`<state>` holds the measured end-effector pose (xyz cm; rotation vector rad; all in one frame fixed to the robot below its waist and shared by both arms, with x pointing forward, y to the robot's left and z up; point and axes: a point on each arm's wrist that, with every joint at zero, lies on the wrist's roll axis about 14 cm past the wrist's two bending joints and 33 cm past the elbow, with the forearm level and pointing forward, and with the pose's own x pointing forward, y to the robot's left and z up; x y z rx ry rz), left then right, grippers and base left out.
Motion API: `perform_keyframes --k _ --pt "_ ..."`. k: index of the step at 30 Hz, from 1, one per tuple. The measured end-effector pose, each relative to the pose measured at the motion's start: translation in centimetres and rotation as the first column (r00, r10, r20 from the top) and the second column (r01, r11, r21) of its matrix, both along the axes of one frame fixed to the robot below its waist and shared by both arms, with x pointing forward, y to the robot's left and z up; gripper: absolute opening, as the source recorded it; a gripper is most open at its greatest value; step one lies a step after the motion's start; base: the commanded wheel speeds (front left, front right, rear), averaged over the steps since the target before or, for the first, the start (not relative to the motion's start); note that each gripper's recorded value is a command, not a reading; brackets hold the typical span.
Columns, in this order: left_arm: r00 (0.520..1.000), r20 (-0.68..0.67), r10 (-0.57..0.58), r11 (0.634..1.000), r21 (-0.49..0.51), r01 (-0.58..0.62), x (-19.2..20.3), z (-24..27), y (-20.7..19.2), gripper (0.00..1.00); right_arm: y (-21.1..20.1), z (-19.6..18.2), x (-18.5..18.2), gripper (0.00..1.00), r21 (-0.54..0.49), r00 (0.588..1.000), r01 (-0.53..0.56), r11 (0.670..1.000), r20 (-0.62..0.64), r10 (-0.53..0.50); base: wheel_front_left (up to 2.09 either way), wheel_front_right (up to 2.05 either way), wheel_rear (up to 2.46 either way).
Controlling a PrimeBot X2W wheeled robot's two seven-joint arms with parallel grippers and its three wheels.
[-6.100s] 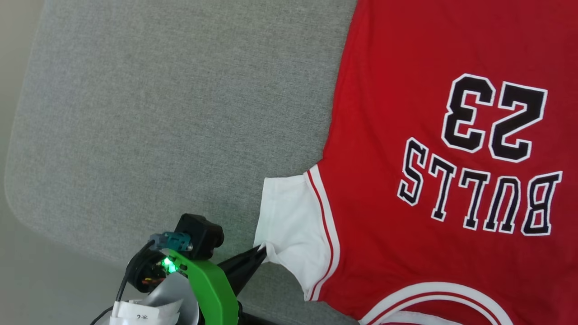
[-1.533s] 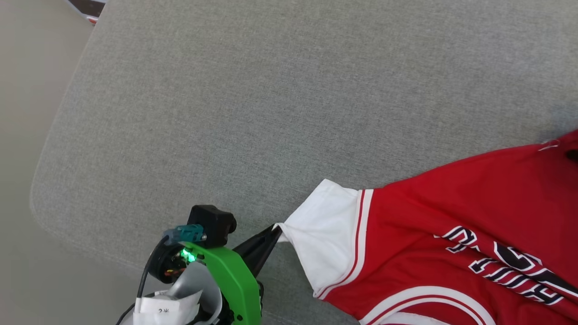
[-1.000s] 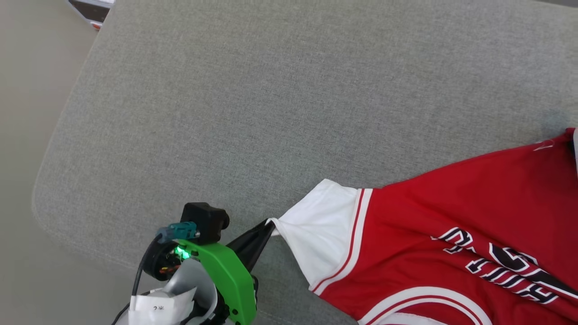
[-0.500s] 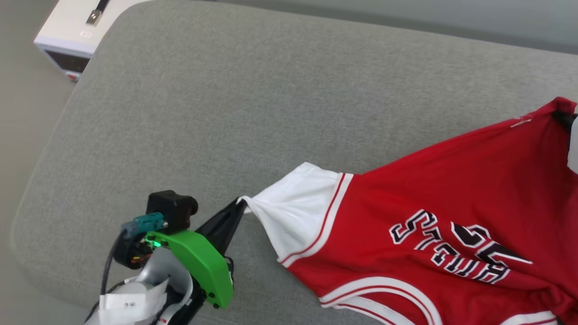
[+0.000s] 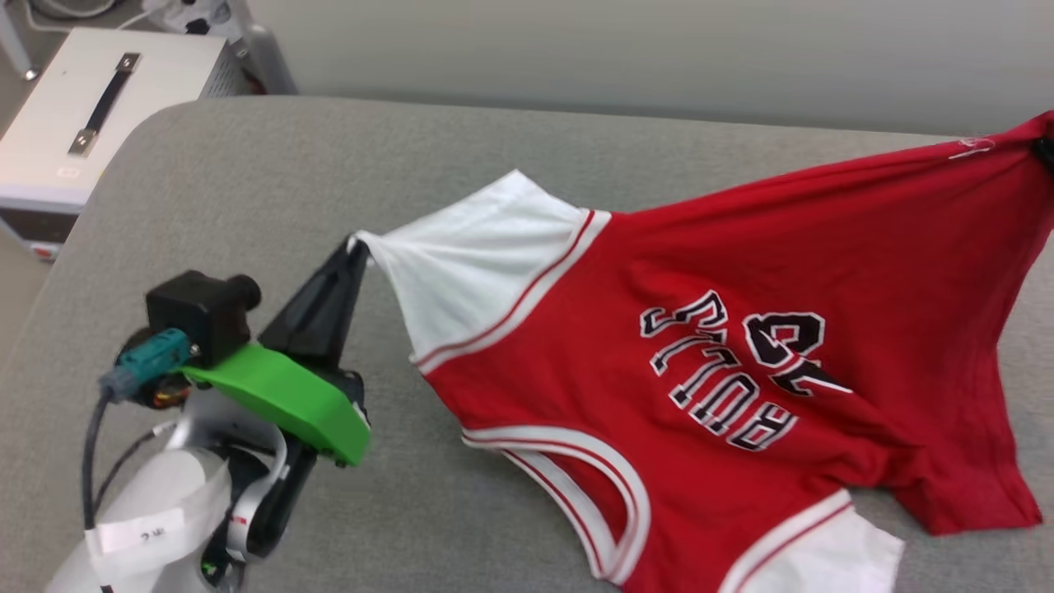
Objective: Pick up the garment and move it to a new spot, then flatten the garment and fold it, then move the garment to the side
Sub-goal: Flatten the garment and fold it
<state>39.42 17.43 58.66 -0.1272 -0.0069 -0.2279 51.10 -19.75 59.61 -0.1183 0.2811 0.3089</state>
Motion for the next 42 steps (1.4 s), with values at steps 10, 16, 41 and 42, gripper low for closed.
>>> perform_keyframes --k 10,16,41,42 --pt "0.938 0.347 0.008 1.000 0.013 -0.013 0.1 10.2 -0.3 0.00 -2.4 6.0 -5.0 0.00 0.055 0.979 0.055 0.997 0.191 -0.064 0.00 0.00 0.00" --pt "0.835 0.550 -0.007 1.000 0.024 -0.007 -1.6 16.6 -0.9 0.00 -3.4 9.0 -7.9 0.00 0.094 0.952 0.082 0.992 0.289 -0.106 0.00 0.00 0.00" --pt "0.672 0.728 -0.135 0.977 0.213 -0.034 -3.0 24.8 -2.3 0.00 -5.5 15.6 -10.1 0.00 0.160 0.836 0.112 0.981 0.519 -0.180 0.00 0.00 0.00" --pt "0.673 0.725 -0.146 0.972 0.231 -0.038 -2.5 24.9 -2.3 0.00 -5.5 15.9 -9.6 0.00 0.154 0.831 0.112 0.982 0.527 -0.177 0.00 0.00 0.00"
